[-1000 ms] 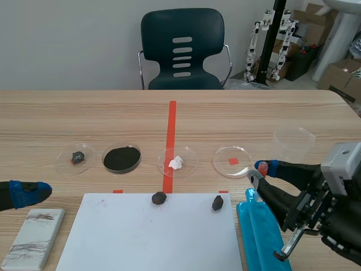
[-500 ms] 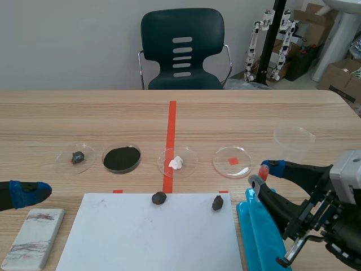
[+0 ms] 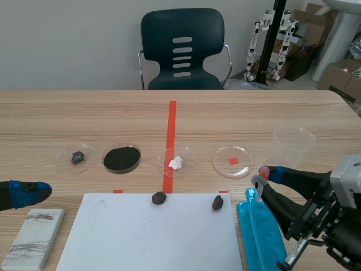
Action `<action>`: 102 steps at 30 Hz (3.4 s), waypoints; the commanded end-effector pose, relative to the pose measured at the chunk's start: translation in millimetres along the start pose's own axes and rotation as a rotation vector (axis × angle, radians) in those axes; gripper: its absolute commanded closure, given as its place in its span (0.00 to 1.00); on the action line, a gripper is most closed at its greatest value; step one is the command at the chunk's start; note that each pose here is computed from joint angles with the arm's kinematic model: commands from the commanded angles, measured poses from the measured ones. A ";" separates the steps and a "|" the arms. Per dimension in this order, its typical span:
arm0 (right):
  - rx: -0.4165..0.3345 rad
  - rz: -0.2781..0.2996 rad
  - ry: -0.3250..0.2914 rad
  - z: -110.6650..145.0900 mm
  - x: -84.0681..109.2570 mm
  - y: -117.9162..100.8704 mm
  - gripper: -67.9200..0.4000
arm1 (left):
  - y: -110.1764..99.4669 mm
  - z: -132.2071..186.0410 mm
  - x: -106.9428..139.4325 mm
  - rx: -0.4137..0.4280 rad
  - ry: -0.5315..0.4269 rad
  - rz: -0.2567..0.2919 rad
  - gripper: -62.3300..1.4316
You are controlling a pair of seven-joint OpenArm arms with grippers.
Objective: Pick up the dropper by the top with the right hand
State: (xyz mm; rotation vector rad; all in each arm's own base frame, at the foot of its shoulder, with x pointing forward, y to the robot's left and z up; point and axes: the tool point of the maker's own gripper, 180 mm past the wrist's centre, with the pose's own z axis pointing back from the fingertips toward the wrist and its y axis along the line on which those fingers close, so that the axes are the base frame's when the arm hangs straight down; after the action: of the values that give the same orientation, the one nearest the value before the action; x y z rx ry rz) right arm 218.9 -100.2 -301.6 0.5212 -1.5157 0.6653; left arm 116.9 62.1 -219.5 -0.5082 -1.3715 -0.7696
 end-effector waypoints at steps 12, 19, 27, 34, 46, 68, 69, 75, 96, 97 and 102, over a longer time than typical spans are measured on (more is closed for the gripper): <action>0.005 0.014 -0.039 -2.1 11.9 -3.7 0.90 | 0.7 -1.6 7.9 0.008 -0.032 0.007 0.04; 0.004 0.013 -0.038 -2.0 11.9 -3.7 0.90 | 0.7 -1.6 7.9 0.008 -0.032 0.007 0.04; 0.008 0.025 0.107 -10.1 -3.9 -3.8 0.90 | 0.7 -1.6 7.9 0.008 -0.032 0.007 0.04; 0.017 0.033 0.086 -11.7 13.1 2.5 0.90 | 0.7 -1.6 7.9 0.008 -0.032 0.007 0.04; -0.004 0.072 -0.026 7.3 60.5 8.3 0.90 | 0.7 -1.6 7.9 0.008 -0.032 0.007 0.04; 0.015 -0.059 -0.029 52.3 112.4 60.4 0.90 | 0.7 -1.6 7.9 0.008 -0.032 0.007 0.04; 0.009 -0.074 -0.035 54.8 114.2 61.2 0.90 | 0.7 -1.6 7.9 0.008 -0.032 0.007 0.04; 0.005 -0.120 -0.069 63.8 121.9 68.2 0.90 | 0.7 -1.6 7.9 0.008 -0.032 0.007 0.04; 0.034 -0.099 -0.039 65.2 117.1 75.3 0.90 | 0.7 -1.6 7.8 0.008 -0.032 0.007 0.04; 0.034 -0.099 -0.039 65.2 117.1 75.3 0.90 | 0.7 -1.6 7.8 0.008 -0.032 0.007 0.04; 0.034 -0.099 -0.040 65.2 117.2 75.3 0.90 | 0.7 -1.6 7.8 0.008 -0.032 0.007 0.04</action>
State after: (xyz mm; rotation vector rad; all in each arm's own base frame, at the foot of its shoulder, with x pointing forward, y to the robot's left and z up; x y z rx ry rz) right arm 111.5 -82.5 -199.4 0.6228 -1.4769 0.6088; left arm 116.9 62.1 -219.5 -0.5082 -1.3715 -0.7696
